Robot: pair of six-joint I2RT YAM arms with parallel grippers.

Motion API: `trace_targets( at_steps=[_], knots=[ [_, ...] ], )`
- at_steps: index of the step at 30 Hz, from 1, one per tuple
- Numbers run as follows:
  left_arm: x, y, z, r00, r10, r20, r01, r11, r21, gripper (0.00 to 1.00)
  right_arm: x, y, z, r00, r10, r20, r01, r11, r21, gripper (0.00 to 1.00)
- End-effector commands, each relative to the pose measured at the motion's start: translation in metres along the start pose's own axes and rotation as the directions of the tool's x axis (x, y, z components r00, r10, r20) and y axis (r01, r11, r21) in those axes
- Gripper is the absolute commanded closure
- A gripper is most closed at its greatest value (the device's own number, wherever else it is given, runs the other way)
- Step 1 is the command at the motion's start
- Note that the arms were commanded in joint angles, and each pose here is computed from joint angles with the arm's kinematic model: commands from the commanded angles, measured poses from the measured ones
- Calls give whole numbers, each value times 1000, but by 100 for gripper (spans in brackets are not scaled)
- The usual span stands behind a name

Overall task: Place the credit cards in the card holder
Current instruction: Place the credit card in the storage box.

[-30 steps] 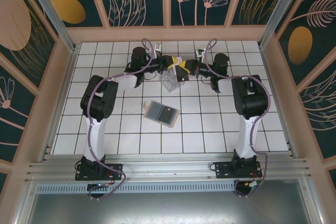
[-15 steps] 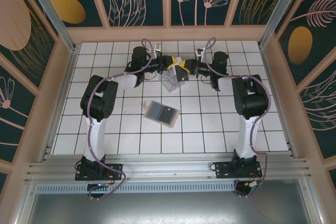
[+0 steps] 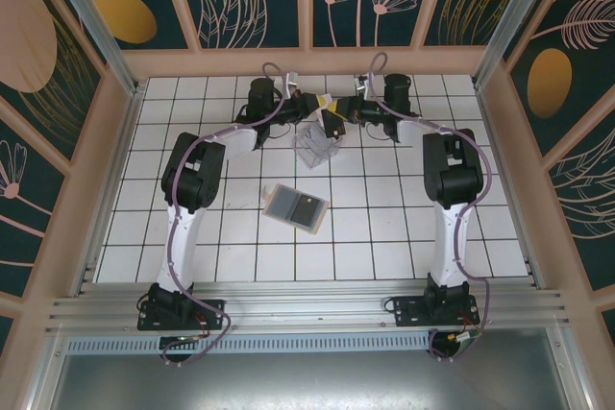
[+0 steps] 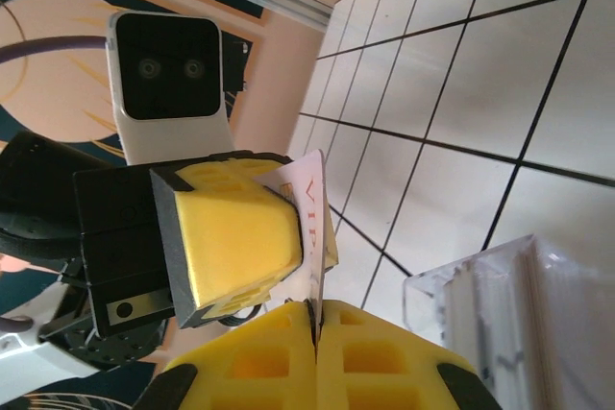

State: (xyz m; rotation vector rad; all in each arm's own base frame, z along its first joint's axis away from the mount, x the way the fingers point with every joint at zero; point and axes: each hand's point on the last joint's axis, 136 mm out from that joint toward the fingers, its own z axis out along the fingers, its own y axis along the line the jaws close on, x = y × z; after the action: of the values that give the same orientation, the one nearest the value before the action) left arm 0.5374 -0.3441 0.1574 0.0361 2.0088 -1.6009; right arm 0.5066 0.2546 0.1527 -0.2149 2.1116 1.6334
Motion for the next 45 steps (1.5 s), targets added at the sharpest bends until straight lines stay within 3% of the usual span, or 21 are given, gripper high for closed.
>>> trace_targets(
  at_steps=[1, 11, 30, 38, 45],
  knots=[
    [-39, 11, -19, 980, 140, 139, -137, 990, -33, 100, 5, -24, -5, 999, -32, -23, 34, 998, 54, 93],
    [-51, 20, -6, 955, 235, 181, -237, 972, -9, 100, -18, -38, 2, 993, -114, -6, 114, 986, 120, 92],
    [-49, 35, 6, 933, 306, 188, -315, 949, 23, 100, -18, -62, 5, 983, -183, -15, 181, 952, 247, 88],
    [-44, 33, 6, 932, 310, 188, -322, 946, 35, 100, -8, -62, 8, 983, -180, -25, 181, 953, 243, 81],
    [-48, 27, 6, 927, 321, 196, -334, 942, 36, 100, -9, -48, 14, 981, -192, -22, 192, 958, 214, 83]
  ],
)
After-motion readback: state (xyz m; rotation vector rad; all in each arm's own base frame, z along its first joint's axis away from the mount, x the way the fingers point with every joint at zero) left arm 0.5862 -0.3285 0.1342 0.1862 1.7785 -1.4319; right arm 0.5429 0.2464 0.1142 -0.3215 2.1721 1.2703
